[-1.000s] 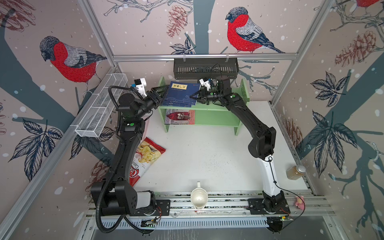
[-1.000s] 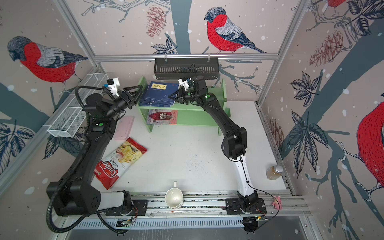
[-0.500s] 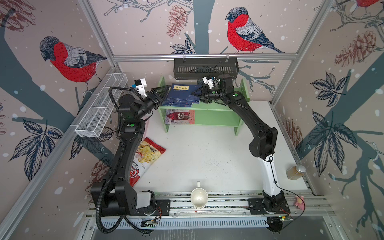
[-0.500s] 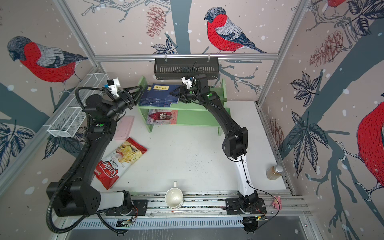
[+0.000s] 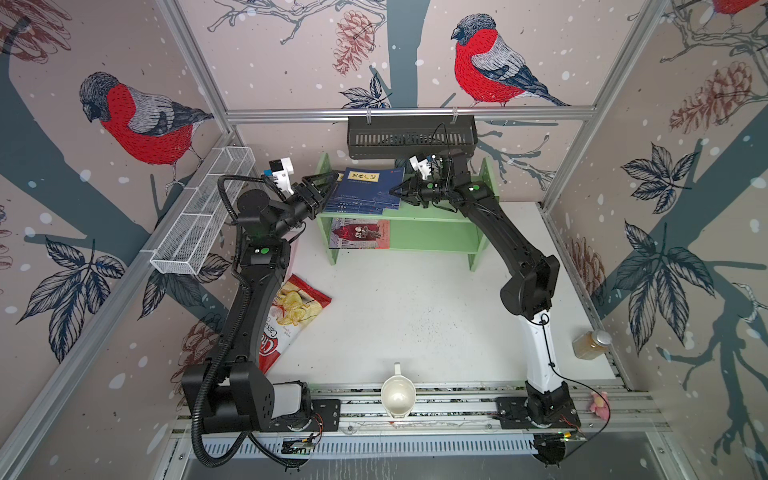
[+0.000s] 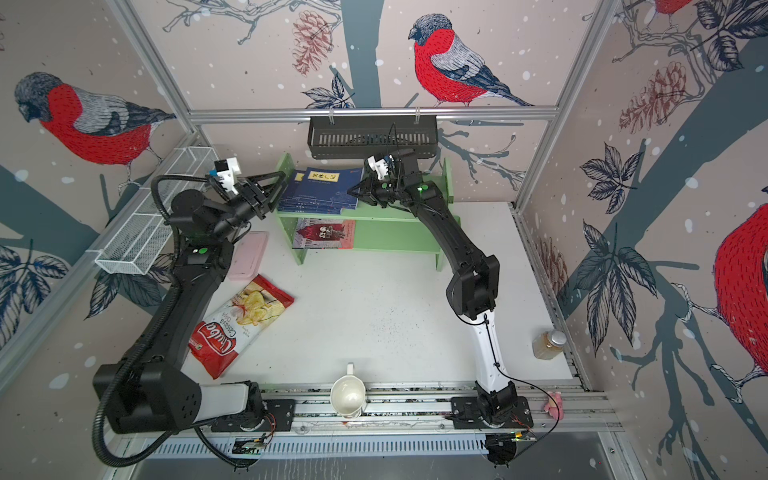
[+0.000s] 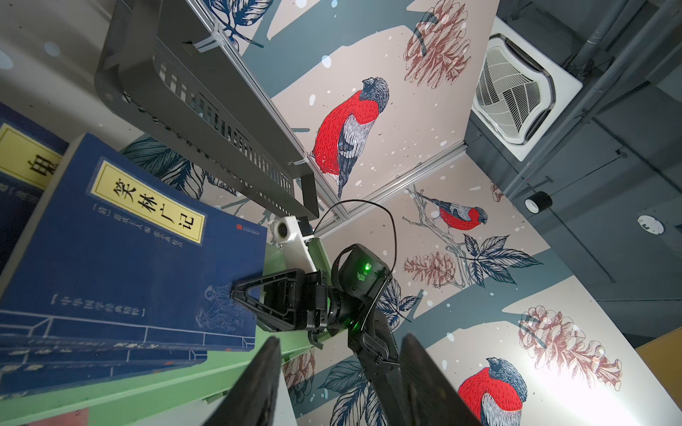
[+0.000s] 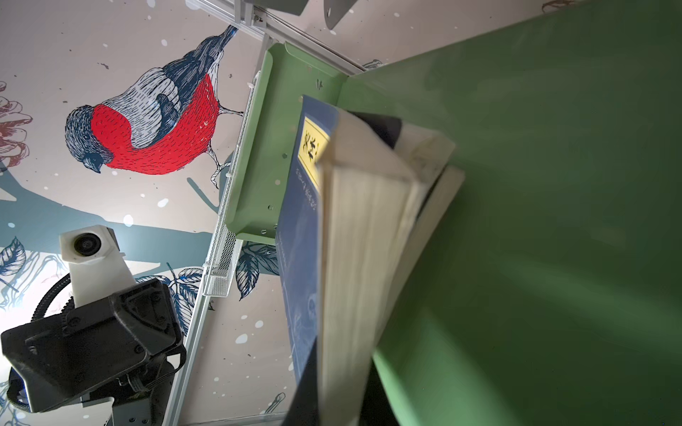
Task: Stacking books/files
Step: Place the book on the bookshelf.
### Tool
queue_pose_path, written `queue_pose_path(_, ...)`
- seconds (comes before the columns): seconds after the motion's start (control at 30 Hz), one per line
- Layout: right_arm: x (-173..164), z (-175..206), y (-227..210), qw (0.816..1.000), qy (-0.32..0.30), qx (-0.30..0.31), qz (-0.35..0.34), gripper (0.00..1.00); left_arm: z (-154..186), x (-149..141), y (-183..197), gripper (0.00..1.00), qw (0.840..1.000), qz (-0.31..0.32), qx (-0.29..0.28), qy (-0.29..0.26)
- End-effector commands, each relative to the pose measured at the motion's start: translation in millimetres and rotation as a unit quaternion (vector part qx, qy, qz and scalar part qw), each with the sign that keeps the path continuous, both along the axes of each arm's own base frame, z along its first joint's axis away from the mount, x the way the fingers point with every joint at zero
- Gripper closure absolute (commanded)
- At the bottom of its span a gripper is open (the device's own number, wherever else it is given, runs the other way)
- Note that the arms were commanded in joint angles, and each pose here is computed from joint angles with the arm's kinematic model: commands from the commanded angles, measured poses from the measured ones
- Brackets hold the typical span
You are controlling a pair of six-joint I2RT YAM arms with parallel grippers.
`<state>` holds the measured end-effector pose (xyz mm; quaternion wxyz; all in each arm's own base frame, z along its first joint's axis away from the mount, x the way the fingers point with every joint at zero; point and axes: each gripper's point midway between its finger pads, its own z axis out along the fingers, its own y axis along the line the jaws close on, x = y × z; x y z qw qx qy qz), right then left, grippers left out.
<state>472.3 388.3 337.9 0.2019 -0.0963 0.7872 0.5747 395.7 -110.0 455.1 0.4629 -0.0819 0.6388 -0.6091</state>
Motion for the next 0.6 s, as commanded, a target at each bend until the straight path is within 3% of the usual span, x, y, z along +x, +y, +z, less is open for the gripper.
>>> queue_pose_path(0.0, -0.3, 12.1, 0.7, 1.0, -0.022, 0.008, -0.001, 0.91, 10.6, -6.4, -2.2, 0.47, 1.0, -0.01, 0.0, -0.024)
queue_pose_path(0.37, -0.6, 12.3, 23.7, 0.999, -0.02, 0.034, 0.018, 0.88, 11.7, -8.9, -2.6, 0.47, 1.0, -0.013, -0.001, -0.024)
queue_pose_path(0.43, 1.2, 11.6, 24.0, 0.999, -0.02, 0.035, 0.015, 0.82, 12.2, -9.1, -3.0, 0.47, 1.0, -0.014, -0.001, -0.025)
queue_pose_path(0.5, 2.3, 11.8, 24.1, 0.999, -0.021, 0.035, 0.013, 0.67, 12.0, -9.3, -3.1, 0.47, 1.0, -0.014, -0.001, -0.024)
queue_pose_path(0.57, 3.8, 15.5, 21.5, 0.999, -0.025, 0.035, 0.006, 0.6, 13.0, -10.5, -3.1, 0.47, 1.0, -0.014, 0.0, -0.026)
